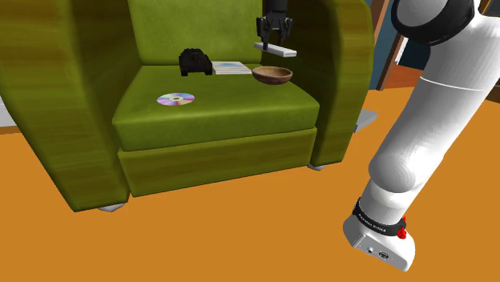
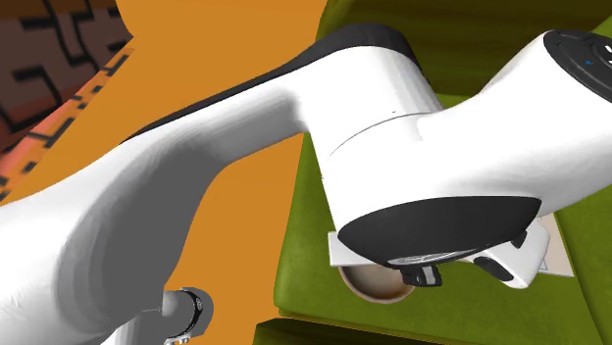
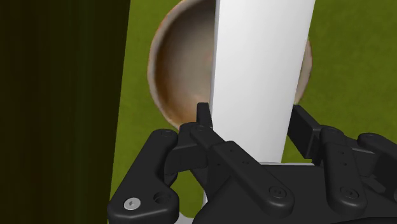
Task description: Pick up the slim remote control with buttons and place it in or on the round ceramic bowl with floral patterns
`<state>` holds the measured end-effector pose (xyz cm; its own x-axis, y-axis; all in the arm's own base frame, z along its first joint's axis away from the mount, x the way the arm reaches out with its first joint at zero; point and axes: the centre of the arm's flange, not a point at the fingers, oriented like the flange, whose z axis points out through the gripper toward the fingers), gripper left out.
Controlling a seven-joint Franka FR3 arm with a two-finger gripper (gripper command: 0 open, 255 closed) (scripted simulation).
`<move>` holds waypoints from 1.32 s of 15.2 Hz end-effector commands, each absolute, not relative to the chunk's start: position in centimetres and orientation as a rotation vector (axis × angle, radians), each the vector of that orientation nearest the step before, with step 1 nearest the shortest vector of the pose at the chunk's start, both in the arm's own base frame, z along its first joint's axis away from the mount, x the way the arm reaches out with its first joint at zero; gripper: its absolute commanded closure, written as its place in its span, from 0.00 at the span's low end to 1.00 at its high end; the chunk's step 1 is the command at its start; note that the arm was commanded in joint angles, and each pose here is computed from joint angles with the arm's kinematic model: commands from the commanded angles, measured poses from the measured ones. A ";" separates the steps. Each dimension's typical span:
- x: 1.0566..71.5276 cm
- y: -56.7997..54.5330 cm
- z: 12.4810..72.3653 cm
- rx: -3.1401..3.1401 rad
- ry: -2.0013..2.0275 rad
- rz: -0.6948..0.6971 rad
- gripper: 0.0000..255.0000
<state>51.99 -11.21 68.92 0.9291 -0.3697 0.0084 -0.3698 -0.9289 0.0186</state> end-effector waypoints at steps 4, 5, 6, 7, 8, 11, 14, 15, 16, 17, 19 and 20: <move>51.7 -11.5 66.4 3.067 -0.586 0.008 1.00; 51.7 -11.5 65.8 3.067 -0.586 0.008 1.00; 51.7 -11.5 65.3 3.067 -0.586 0.008 1.00; 51.7 -11.5 64.8 3.067 -0.586 0.008 1.00; 51.7 -11.5 64.3 3.067 -0.586 0.008 1.00; 51.7 -11.5 62.7 3.067 -0.586 0.008 1.00; 51.7 -11.5 62.0 3.067 -0.586 0.008 1.00; 51.7 -11.5 62.0 3.067 -0.586 0.008 1.00; 51.7 -11.5 62.0 3.067 -0.586 0.008 1.00; 51.7 -11.5 62.0 3.067 -0.586 0.008 1.00; 51.7 -11.5 62.0 3.067 -0.586 0.008 1.00; 51.7 -11.5 62.0 3.067 -0.586 0.008 1.00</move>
<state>51.69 -11.53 62.19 0.9296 -0.3684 0.0133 -0.3686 -0.9294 0.0177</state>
